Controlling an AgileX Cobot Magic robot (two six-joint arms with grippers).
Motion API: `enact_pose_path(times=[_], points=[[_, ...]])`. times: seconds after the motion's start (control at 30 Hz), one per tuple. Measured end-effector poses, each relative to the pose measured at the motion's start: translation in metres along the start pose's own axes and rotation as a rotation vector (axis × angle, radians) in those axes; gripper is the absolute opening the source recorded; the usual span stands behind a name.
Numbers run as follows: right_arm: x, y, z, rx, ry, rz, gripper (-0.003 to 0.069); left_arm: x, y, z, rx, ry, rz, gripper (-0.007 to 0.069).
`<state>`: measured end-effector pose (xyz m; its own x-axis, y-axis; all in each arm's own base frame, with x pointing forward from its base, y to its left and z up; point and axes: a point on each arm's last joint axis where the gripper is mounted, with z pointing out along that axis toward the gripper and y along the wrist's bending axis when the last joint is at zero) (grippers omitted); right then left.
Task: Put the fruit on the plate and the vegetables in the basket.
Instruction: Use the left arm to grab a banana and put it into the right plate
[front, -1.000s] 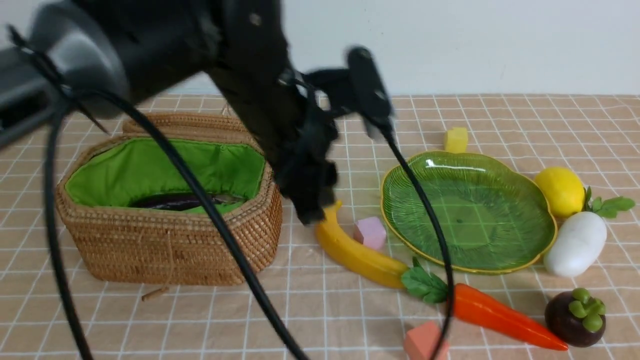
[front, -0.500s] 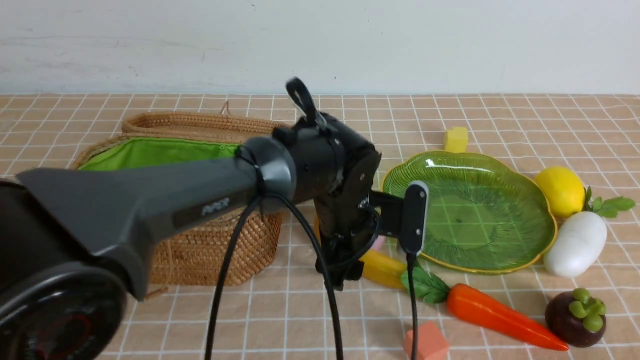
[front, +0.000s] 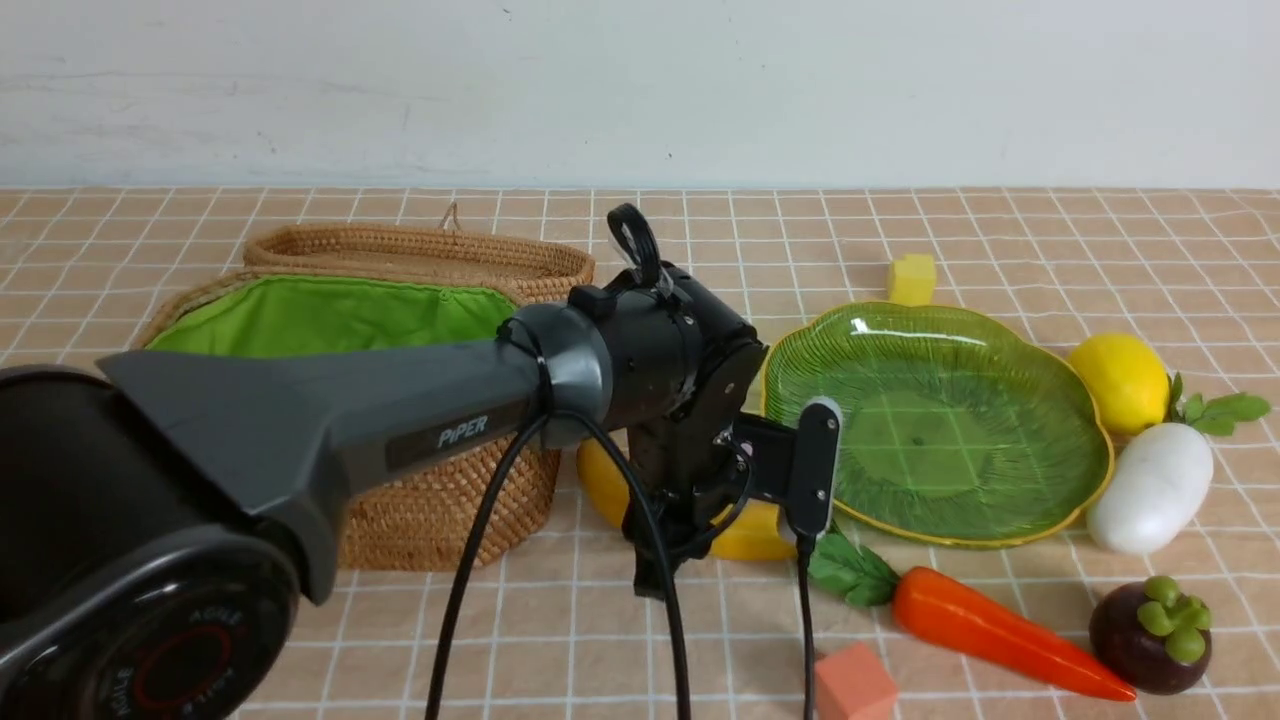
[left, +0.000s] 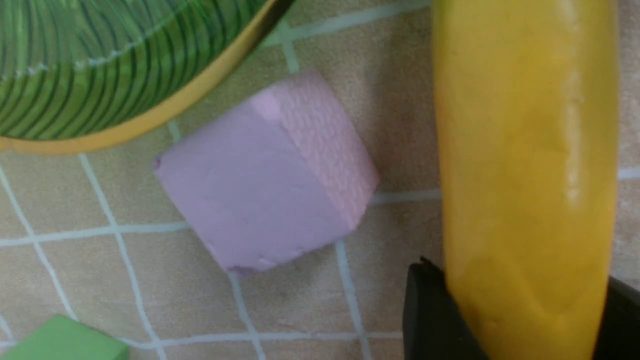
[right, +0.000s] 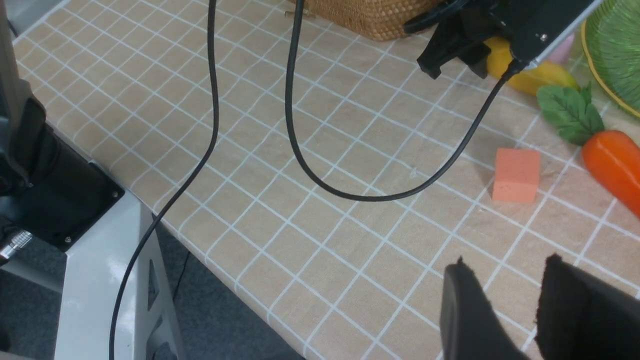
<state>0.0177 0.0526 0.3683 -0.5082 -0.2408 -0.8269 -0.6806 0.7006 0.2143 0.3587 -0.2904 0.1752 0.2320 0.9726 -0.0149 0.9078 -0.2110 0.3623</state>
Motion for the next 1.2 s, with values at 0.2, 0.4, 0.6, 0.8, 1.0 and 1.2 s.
enact_pose_path(times=[0.2,0.4,0.6,0.8,1.0,1.2], points=[[-0.002,-0.001,0.000,0.006,-0.017,0.000,0.0238,0.004,0.009,-0.060,-0.071,-0.055,-0.055,0.0312],[-0.008,-0.003,-0.001,0.043,-0.085,-0.009,0.0238,0.014,0.007,-0.126,-0.115,-0.116,-0.177,0.0312],[-0.020,-0.006,-0.006,0.096,-0.197,-0.022,0.0238,-0.006,0.016,-0.141,-0.180,-0.395,-0.331,0.0312],[-0.019,-0.007,-0.006,0.101,-0.194,0.012,0.0238,-0.038,0.039,-0.088,-0.217,-0.599,-0.511,0.0312],[-0.016,-0.007,-0.005,0.096,-0.157,0.060,0.0238,-0.068,0.057,-0.038,-0.286,-0.649,-0.492,0.0319],[-0.012,-0.013,-0.006,0.166,-0.121,0.075,0.0238,-0.077,0.057,-0.008,-0.307,-0.651,-0.499,0.0533]])
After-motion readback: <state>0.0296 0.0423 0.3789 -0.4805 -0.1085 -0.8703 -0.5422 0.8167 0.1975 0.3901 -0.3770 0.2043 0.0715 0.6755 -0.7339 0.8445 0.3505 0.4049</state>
